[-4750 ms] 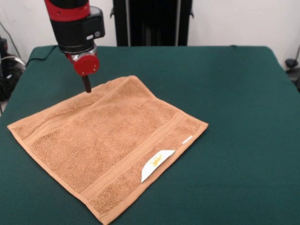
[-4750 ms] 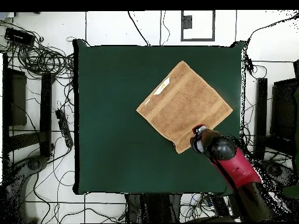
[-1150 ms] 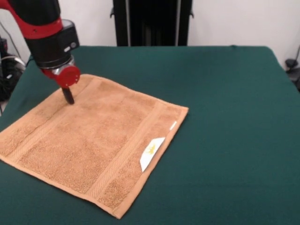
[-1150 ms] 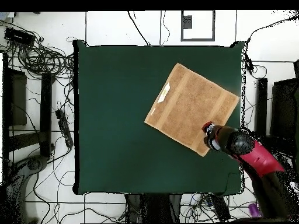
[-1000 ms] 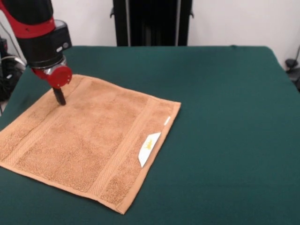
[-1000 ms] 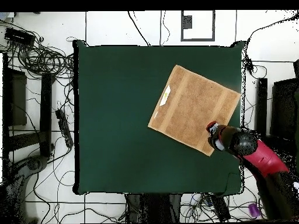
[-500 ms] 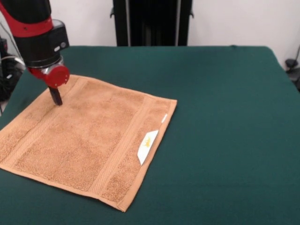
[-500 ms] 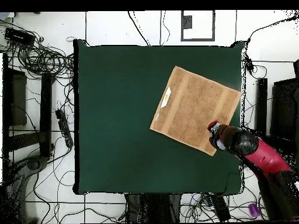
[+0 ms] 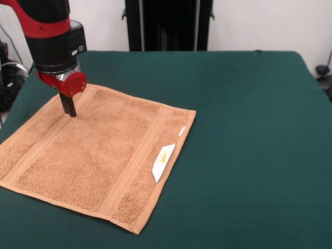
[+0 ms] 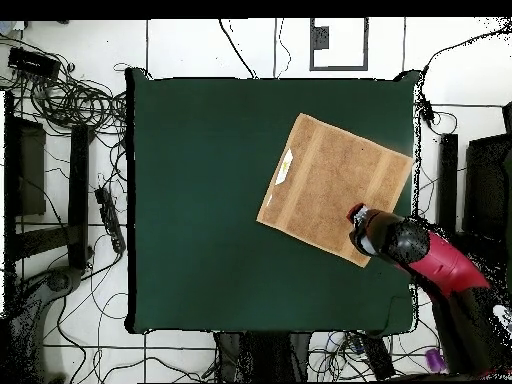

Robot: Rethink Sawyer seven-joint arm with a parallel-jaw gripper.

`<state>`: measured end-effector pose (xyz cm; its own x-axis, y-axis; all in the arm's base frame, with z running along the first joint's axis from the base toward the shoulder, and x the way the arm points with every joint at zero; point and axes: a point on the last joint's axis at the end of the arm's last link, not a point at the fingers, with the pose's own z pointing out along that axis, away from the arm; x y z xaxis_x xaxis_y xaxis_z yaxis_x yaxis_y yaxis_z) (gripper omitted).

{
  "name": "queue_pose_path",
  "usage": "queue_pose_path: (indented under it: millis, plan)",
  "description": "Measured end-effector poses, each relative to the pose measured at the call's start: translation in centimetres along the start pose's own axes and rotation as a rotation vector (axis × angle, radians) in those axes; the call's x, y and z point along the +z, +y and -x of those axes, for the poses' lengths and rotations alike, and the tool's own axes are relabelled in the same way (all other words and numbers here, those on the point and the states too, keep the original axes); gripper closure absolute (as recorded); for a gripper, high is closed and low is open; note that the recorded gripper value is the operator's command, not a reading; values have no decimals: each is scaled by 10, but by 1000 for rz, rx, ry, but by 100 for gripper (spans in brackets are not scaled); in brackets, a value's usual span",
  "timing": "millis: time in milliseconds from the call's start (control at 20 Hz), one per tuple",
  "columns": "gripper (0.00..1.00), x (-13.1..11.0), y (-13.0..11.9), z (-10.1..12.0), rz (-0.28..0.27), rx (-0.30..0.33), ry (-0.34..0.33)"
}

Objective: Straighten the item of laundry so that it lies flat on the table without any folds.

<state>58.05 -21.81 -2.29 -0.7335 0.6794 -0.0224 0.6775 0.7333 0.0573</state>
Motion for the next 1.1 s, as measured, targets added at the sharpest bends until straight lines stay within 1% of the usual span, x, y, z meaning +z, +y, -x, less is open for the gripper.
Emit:
queue_pose_path:
  millis: [350, 850, 1000, 1100]
  plan:
    - [0, -4, 6, 1, 4, 6, -4]
    - [0, -5, 6, 5, 9, 34, -2]
    - [0, -9, 7, 6, 5, 35, -9]
    - [0, -19, 8, 11, 0, 33, -23]
